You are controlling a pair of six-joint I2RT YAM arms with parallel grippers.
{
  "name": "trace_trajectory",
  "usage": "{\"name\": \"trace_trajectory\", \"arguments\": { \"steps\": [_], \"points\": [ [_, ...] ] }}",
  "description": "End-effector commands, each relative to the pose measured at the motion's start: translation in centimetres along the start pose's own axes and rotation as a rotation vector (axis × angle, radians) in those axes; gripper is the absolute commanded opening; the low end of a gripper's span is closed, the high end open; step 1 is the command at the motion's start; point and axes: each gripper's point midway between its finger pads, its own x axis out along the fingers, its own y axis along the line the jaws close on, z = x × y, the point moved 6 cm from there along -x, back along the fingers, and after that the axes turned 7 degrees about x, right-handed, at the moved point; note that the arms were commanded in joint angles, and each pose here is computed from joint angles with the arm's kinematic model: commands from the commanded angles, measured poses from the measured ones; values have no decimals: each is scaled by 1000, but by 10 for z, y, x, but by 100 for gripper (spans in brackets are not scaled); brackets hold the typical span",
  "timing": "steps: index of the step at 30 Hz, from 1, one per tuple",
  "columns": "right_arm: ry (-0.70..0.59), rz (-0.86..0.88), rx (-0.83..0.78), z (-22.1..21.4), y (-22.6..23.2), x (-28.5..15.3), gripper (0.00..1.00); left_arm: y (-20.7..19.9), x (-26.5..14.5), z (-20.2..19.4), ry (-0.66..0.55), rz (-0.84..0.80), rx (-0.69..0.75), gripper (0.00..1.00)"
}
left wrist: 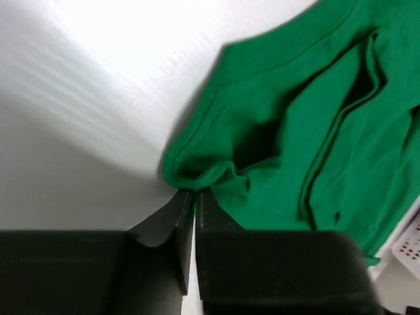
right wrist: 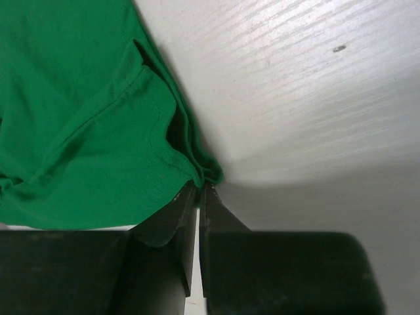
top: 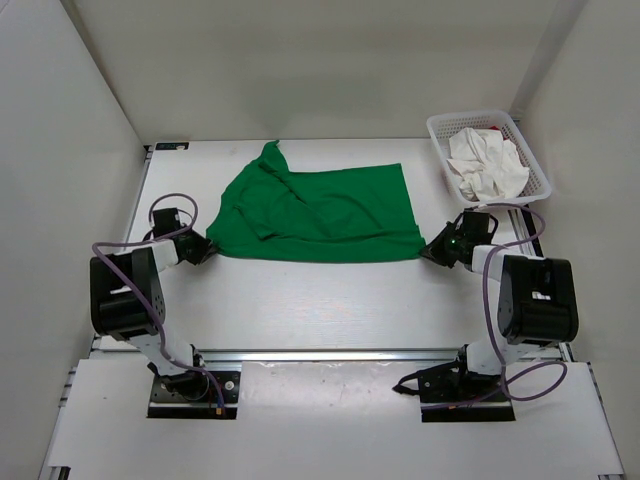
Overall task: Fold and stack the t-shirts
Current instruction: Fold the flattened tshirt in 1/3 of the way
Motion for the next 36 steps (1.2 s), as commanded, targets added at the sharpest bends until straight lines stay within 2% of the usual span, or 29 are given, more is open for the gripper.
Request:
{"name": "trace_trajectory", "arguments": {
  "steps": [1,2,7,9,14,19,21,23,24,25,26,28,30,33,34,35,36],
  "points": [
    [-55,28,-11,11,9,-4,0,-8,4,12,-41,6,9,5],
    [-54,27,-11,8,7,-6,0,-7,4,8,-30,14,9,0],
    [-46,-6,5,-12,-12,-21,0,15,-20,-11,-33,59,14,0],
    [-49,-10,26,-25,-23,-30,0,31,-36,-36,2,73,2,0],
    [-53,-17,56,-55,-40,-52,0,69,-72,-65,12,116,-57,0],
    [-84,-59,62,-73,-48,-65,0,69,-96,-76,-6,108,-33,0],
    [-95,-53,68,-76,-46,-70,0,72,-99,-86,45,133,-35,1],
    [-70,-50,96,-82,-51,-74,0,72,-101,-91,57,111,-39,14],
    [-74,-48,111,-85,-56,-76,0,71,-101,-91,54,104,-26,32],
    [-98,-47,117,-83,-59,-79,8,67,-103,-87,38,98,0,47],
    [-107,-38,110,-84,-60,-79,25,65,-104,-83,25,101,18,54],
    [-154,-21,98,-73,-54,-87,41,53,-116,-61,-40,129,70,68],
    [-157,-12,80,-67,-45,-92,47,44,-124,-50,-74,162,126,67],
    [-204,0,31,-54,-25,-102,49,34,-135,-37,-145,200,196,65],
    [-219,17,6,-50,-18,-105,49,34,-139,-33,-186,221,212,61],
    [-232,17,-3,-46,-14,-109,50,28,-143,-30,-210,215,239,53],
    [-236,27,-26,-46,-10,-110,49,18,-145,-30,-230,175,280,31]
  ]
}}
